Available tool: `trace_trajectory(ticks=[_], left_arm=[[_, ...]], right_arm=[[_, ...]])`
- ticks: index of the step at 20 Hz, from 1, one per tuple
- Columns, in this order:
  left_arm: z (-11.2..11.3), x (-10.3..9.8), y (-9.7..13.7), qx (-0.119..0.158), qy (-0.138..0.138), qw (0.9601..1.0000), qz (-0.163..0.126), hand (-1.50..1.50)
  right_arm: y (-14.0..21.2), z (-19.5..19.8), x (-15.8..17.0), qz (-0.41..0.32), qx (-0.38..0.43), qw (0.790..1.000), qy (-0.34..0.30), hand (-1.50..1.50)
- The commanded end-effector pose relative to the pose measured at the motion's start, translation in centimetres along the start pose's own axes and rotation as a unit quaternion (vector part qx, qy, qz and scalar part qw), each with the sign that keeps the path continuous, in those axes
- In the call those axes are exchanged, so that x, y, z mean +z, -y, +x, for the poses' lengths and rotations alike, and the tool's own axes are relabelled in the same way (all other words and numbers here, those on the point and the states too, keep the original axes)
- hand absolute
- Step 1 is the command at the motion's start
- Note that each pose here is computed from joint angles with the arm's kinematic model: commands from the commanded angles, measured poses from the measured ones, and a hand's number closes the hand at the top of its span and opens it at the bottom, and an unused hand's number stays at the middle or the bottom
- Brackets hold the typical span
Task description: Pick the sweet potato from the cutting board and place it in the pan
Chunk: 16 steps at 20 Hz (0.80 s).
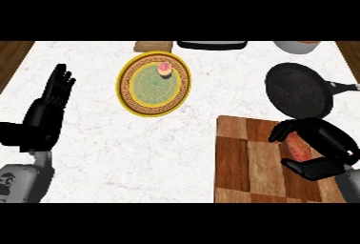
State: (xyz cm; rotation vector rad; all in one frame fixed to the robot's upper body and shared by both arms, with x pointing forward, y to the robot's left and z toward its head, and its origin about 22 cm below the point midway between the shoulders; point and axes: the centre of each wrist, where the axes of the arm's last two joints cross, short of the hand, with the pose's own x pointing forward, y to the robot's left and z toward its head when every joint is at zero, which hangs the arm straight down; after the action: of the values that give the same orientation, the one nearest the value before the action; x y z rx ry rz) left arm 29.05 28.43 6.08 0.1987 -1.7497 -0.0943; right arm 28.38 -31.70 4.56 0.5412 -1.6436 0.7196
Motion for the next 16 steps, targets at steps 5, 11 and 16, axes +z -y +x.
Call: trace_trajectory(ticks=[5, 11, 16], left_arm=[[-1.0, -0.1, 1.4, 0.014, -0.056, 0.9983, 0.004, 0.0], [-0.8, -0.4, 3.0, 0.025, -0.048, 0.9984, -0.015, 0.0], [-0.9, -1.0, 2.3, 0.013, -0.055, 0.9982, -0.018, 0.0]], right_arm=[[9.7, 6.2, 6.4, -0.004, 0.125, 0.988, 0.092, -1.5], [12.5, 13.4, 5.8, 0.071, 0.242, 0.967, 0.036, -1.5], [13.1, 16.0, 5.0, 0.119, 0.309, 0.943, -0.019, -1.5]])
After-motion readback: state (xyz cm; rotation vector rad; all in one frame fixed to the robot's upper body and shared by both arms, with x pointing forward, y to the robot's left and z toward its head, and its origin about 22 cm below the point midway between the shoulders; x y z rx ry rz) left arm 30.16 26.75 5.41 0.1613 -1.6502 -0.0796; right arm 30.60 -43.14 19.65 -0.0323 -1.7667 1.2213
